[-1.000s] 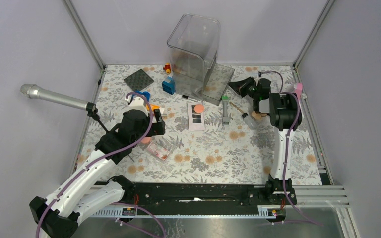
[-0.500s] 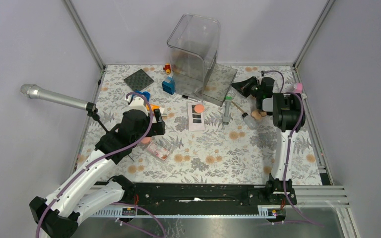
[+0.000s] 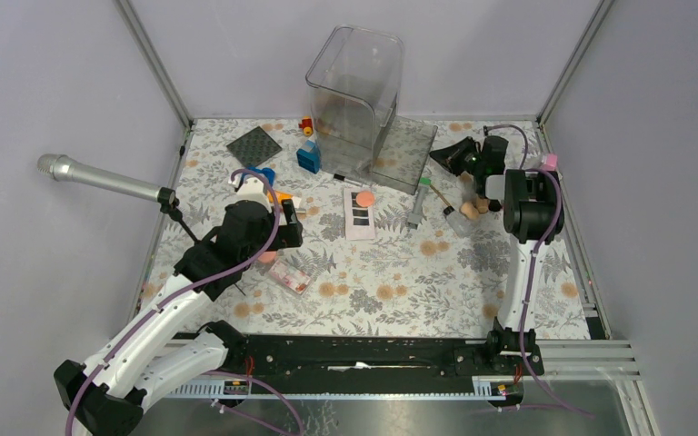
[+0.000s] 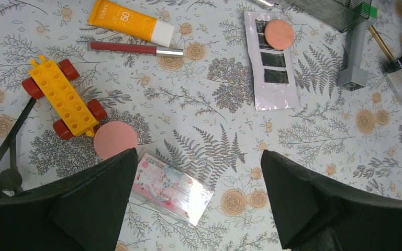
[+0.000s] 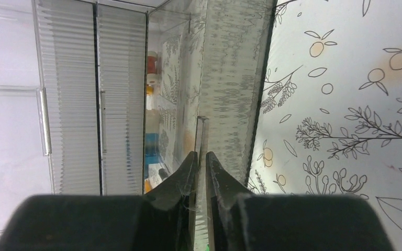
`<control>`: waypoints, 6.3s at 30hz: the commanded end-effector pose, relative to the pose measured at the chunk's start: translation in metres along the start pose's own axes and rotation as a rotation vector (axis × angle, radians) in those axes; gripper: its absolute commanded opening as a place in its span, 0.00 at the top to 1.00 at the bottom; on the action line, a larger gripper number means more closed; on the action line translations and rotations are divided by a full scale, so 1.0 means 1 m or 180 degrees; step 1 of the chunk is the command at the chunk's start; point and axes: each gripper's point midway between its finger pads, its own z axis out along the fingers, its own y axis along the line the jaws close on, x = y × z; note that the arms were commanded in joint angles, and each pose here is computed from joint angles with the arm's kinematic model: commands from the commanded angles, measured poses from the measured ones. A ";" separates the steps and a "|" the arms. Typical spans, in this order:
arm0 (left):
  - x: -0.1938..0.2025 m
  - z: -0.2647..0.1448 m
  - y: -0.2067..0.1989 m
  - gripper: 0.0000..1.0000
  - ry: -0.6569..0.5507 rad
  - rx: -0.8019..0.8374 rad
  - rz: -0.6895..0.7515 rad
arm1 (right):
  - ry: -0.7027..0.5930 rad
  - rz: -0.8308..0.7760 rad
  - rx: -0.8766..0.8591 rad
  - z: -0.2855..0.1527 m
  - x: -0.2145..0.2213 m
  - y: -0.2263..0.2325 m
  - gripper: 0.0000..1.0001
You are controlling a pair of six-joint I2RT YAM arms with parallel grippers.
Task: Organize the makeup
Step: Pick up the makeup tool from the center of the board.
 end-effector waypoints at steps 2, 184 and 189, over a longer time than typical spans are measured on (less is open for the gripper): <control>-0.013 -0.003 -0.007 0.01 -0.0137 0.0111 -0.0009 | -0.0182 -0.0355 0.0073 -0.011 -0.030 0.029 0.81; 0.126 0.212 -0.087 0.76 0.0747 0.0879 -0.0850 | 0.1626 -0.1237 0.1284 -0.076 0.294 0.003 0.58; 0.123 0.210 -0.082 0.96 0.0724 0.0850 -0.0871 | 0.1626 -0.1219 0.1298 -0.078 0.295 0.000 0.58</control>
